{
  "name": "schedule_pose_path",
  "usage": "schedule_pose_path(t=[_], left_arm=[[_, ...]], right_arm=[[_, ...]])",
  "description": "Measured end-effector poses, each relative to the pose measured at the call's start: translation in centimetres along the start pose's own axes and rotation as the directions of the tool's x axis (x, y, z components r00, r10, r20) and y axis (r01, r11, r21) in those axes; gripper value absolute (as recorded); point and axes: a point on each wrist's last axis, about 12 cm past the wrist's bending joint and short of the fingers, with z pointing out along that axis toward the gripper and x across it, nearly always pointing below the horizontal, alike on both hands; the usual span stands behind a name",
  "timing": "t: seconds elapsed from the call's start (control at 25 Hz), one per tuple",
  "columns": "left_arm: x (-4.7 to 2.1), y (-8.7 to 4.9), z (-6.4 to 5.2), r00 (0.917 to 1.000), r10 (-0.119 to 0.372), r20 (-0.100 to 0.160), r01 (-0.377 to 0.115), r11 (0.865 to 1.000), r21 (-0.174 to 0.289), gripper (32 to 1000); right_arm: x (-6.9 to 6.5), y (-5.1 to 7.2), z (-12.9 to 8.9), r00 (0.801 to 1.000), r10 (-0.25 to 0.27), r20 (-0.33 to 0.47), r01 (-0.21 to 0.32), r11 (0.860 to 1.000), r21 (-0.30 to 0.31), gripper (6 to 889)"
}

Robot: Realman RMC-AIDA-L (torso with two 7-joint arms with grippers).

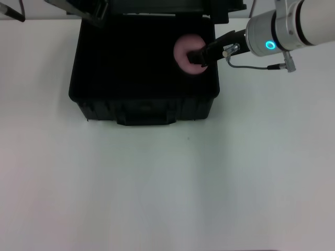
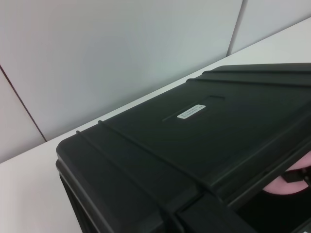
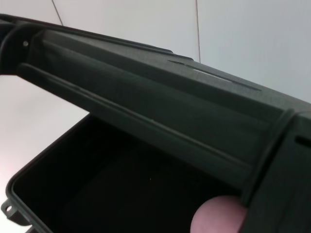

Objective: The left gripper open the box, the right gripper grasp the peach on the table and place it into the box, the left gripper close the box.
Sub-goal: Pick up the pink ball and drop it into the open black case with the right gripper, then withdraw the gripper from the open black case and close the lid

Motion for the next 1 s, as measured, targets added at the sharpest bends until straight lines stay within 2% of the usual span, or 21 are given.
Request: schedule_pose_path(t=[0.2,0.44,0.52,1.0], left_arm=[[0.01,0.0,0.0,1.0,0.0,-0.001,0.0,1.0,0.0,33],[0.02,0.02,0.0,1.0,0.001,-0.001,-0.001,1.0,-0.002,33],[0.03,0.03,0.01,1.0,0.002,-0.002,-0.002,1.0,-0.002,32],[0.09,0.09,0.05,1.0,0.001,-0.005,-0.001,1.0,-0.004,32]], right_arm=[[0.0,0.0,0.0,1.0,-0.001,0.0,0.001,1.0,0.0,115],[-0.04,-0.03,-0.04,1.0,-0.002,0.001,0.002,1.0,0.001,342],[-0.08,-0.05,-0.07,1.0,-0.002,0.002,0.002,1.0,0.002,588],[-0.14,-0.07,-0.18,1.0,0.0,0.001,0.0,1.0,-0.001,819]])
